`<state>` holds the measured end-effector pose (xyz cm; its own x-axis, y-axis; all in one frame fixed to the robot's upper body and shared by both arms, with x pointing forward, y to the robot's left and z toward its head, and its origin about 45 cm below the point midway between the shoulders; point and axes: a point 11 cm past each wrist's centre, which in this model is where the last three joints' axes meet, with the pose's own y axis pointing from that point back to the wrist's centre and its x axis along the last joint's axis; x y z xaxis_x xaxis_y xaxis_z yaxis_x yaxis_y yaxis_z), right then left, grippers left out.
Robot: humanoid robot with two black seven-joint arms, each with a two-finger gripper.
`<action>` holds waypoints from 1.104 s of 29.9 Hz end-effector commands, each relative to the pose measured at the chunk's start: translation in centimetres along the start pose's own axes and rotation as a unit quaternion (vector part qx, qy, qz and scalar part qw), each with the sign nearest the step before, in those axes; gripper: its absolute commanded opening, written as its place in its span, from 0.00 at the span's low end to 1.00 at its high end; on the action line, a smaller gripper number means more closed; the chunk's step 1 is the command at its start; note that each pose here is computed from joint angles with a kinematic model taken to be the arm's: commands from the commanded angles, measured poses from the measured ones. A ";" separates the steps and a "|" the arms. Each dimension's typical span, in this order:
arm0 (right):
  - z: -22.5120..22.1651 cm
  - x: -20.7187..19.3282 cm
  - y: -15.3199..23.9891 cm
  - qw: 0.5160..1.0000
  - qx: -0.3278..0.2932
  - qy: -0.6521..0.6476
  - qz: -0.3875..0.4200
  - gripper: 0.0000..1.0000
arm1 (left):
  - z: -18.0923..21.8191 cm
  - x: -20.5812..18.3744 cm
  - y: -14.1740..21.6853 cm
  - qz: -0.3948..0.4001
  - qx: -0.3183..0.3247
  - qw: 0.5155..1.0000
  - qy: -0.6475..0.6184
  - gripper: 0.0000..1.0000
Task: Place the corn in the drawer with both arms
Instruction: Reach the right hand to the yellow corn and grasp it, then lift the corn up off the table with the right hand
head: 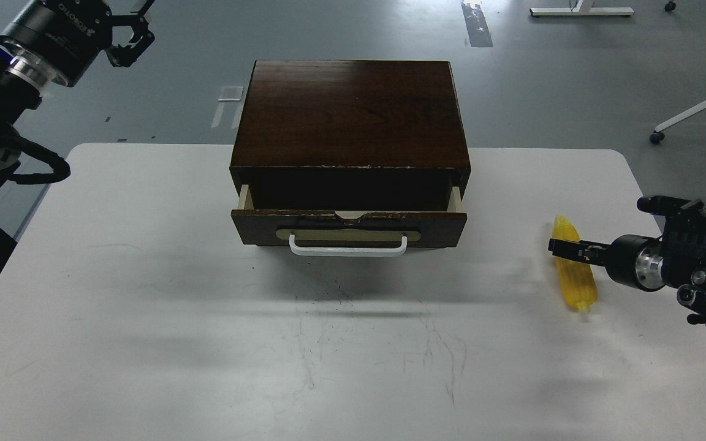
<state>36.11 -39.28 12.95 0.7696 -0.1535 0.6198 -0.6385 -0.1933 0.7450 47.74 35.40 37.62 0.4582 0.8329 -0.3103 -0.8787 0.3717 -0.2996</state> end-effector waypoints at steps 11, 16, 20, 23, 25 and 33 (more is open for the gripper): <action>1.3 1.6 0.8 1.000 -0.017 -0.006 0.020 0.09 | 0.0 0.1 0.1 0.001 0.003 1.000 -0.002 0.98; -1.7 10.2 3.8 0.994 0.019 0.014 0.106 0.05 | 0.6 0.5 0.3 0.005 0.004 1.000 -0.009 0.98; -8.3 14.6 7.4 0.981 0.114 0.067 0.141 0.04 | 2.0 1.1 1.0 0.009 0.007 1.000 -0.023 0.98; -13.0 16.8 9.5 0.965 0.155 0.132 0.165 0.04 | 2.7 1.4 1.2 0.012 0.003 1.000 -0.026 0.98; -14.1 17.2 10.0 0.958 0.161 0.162 0.170 0.04 | 2.7 1.4 1.2 0.013 0.003 1.000 -0.026 0.98; -22.8 17.5 11.9 0.901 0.219 0.322 0.191 0.01 | 2.0 1.3 1.2 0.011 0.011 1.000 -0.024 0.98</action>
<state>42.19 -25.16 37.05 0.3163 0.2114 0.9248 -0.7204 -0.5807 0.3792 47.04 37.86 38.91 0.4308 0.8606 -0.2718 -0.8912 0.3582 -0.2783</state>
